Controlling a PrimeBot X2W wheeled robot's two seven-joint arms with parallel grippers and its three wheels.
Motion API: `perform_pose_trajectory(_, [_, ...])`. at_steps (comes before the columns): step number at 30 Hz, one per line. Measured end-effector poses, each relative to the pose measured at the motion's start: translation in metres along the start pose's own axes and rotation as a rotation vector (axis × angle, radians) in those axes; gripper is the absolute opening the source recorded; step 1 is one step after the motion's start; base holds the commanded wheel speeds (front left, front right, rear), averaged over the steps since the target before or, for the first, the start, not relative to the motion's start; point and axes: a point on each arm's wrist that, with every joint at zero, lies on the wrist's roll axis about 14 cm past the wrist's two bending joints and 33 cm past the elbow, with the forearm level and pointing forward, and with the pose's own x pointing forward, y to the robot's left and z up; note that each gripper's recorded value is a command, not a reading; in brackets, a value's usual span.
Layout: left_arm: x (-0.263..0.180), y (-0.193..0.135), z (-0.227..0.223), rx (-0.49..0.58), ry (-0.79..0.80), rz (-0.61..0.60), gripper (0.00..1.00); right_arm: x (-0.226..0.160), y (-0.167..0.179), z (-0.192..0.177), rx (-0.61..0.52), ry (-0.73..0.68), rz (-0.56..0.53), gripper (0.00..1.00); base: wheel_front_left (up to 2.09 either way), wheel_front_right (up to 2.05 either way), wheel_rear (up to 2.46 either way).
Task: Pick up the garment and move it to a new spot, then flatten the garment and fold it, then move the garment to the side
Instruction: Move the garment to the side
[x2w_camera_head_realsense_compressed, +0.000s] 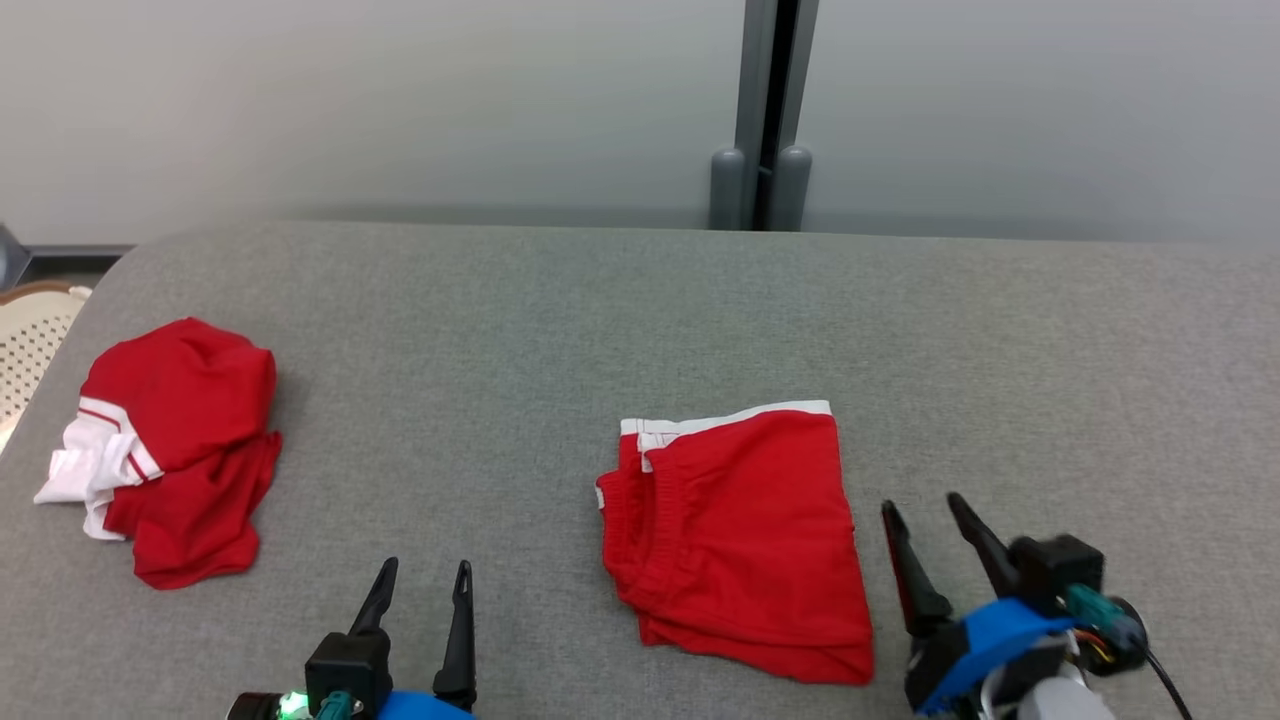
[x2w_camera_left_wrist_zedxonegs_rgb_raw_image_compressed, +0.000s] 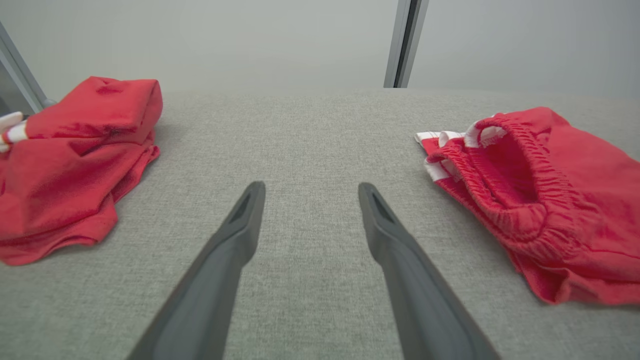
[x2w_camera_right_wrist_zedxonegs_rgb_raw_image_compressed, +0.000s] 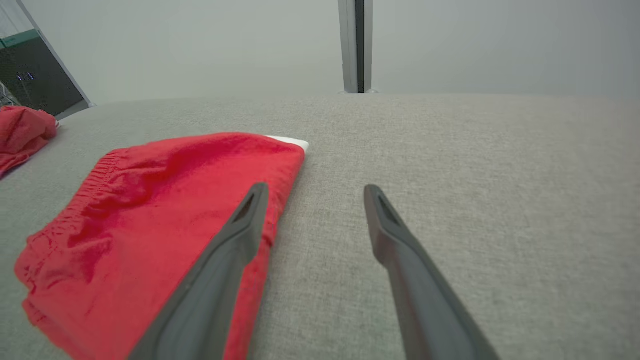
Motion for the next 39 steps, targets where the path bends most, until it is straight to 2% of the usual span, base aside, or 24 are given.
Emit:
perform_pose_trajectory(6, [0.000,0.003,-0.005,-0.017,0.018,0.006,1.00,0.031,0.031,-0.014,-0.030,0.090,0.105,1.00,0.00,0.00,0.00])
perform_pose_trajectory(11, [-0.004,0.009,-0.012,-0.026,0.040,0.027,1.00,0.038,0.041,-0.050,-0.039,0.246,0.138,1.00,0.00,0.00,0.00])
perform_pose_trajectory(12, [-0.004,0.011,-0.014,-0.028,0.044,0.032,1.00,0.038,0.041,-0.057,-0.040,0.270,0.137,0.45,0.00,0.00,0.00])
perform_pose_trajectory(13, [-0.004,0.012,-0.014,-0.028,0.046,0.037,1.00,0.039,0.040,-0.060,-0.037,0.282,0.132,0.00,0.00,0.00,0.00])
perform_pose_trajectory(18, [-0.002,0.021,-0.014,-0.039,0.046,0.070,1.00,0.045,0.035,-0.060,-0.012,0.267,0.110,0.00,0.00,0.00,0.00])
perform_pose_trajectory(24, [0.012,-0.013,-0.012,-0.031,0.045,-0.052,1.00,0.040,0.007,-0.050,0.008,0.232,0.030,0.00,0.00,0.00,0.00])
perform_pose_trajectory(29, [0.030,-0.075,-0.009,-0.025,0.044,-0.257,1.00,0.020,-0.035,-0.041,0.019,0.195,-0.084,0.00,0.00,0.00,0.00])
perform_pose_trajectory(33, [0.043,-0.134,-0.001,-0.018,0.025,-0.449,1.00,-0.005,-0.070,-0.037,0.026,0.177,-0.190,0.00,0.00,0.00,0.00])
perform_pose_trajectory(34, [0.045,-0.160,0.004,-0.014,0.011,-0.531,1.00,-0.018,-0.084,-0.035,0.029,0.168,-0.237,0.00,0.00,0.00,0.00])
perform_pose_trajectory(39, [0.044,-0.205,0.004,-0.009,0.014,-0.670,1.00,-0.049,-0.110,-0.033,0.046,0.151,-0.333,0.00,0.00,0.00,0.00])
